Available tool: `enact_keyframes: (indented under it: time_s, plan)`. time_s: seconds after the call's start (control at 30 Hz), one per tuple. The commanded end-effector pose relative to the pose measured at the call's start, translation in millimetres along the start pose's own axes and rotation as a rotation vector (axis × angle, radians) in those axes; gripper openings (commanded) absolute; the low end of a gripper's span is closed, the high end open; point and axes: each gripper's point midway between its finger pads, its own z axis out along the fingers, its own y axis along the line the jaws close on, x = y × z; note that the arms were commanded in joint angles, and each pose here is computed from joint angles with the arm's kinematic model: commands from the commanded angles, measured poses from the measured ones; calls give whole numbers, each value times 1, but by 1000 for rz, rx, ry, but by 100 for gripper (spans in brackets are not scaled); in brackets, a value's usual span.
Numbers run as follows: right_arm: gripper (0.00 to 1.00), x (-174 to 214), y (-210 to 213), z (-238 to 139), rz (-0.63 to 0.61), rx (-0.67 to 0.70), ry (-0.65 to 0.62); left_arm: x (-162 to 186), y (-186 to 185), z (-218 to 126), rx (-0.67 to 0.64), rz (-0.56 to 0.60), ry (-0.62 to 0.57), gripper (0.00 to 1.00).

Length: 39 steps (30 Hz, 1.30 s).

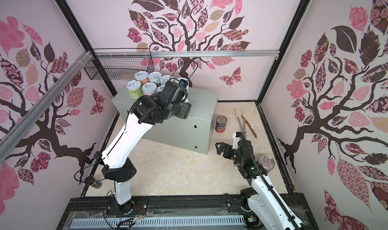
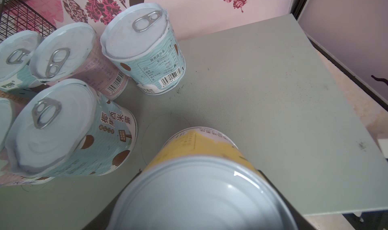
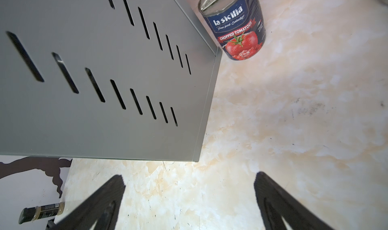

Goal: Place and organize the canned foods onto the counter
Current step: 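Lift the yellow can with the left gripper up to the cabinet top, then set the yellow can beside the other cans and open the left gripper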

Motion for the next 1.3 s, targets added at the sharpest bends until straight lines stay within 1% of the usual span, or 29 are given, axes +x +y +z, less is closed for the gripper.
enact_keyframes:
  time_s: [0.0,0.23,0.4,0.53,0.57,0.63,0.73,0.8,0.9,1.03,1.1,1.2,1.27]
  plan:
    - [100,-7,6,2,-17,-29,-18,-30,1,-7,36,-76,-107,57]
    - [100,-6,11,2,-21,-58,-13,-28,6,10,27,-89,-85,64]
    - [100,-12,22,-6,-31,-99,-43,-29,11,19,21,-96,-81,68]
    - [100,-22,21,-14,-34,-74,-87,-30,14,27,18,-103,-77,71]
    - [100,-24,20,-15,-33,-67,-99,-31,13,28,22,-107,-80,73]
    - [100,-27,21,-16,-32,-64,-110,-33,14,29,32,-118,-87,80]
    - [100,-31,24,-18,-25,-71,-120,-38,16,29,36,-127,-105,83]
    - [100,-34,26,-20,-24,-71,-130,-41,17,28,39,-131,-114,88]
    - [100,-39,30,-25,-28,-72,-140,-42,19,27,37,-135,-121,92]
    - [100,-47,37,-33,-30,-88,-167,-50,22,13,51,-153,-157,98]
    - [100,-53,38,-36,-47,-75,-183,-57,26,-2,61,-167,-189,98]
    - [100,-64,41,-43,-87,-44,-210,-65,28,-36,77,-165,-249,98]
    - [100,-71,45,-47,-98,-44,-227,-69,26,-64,68,-129,-300,98]
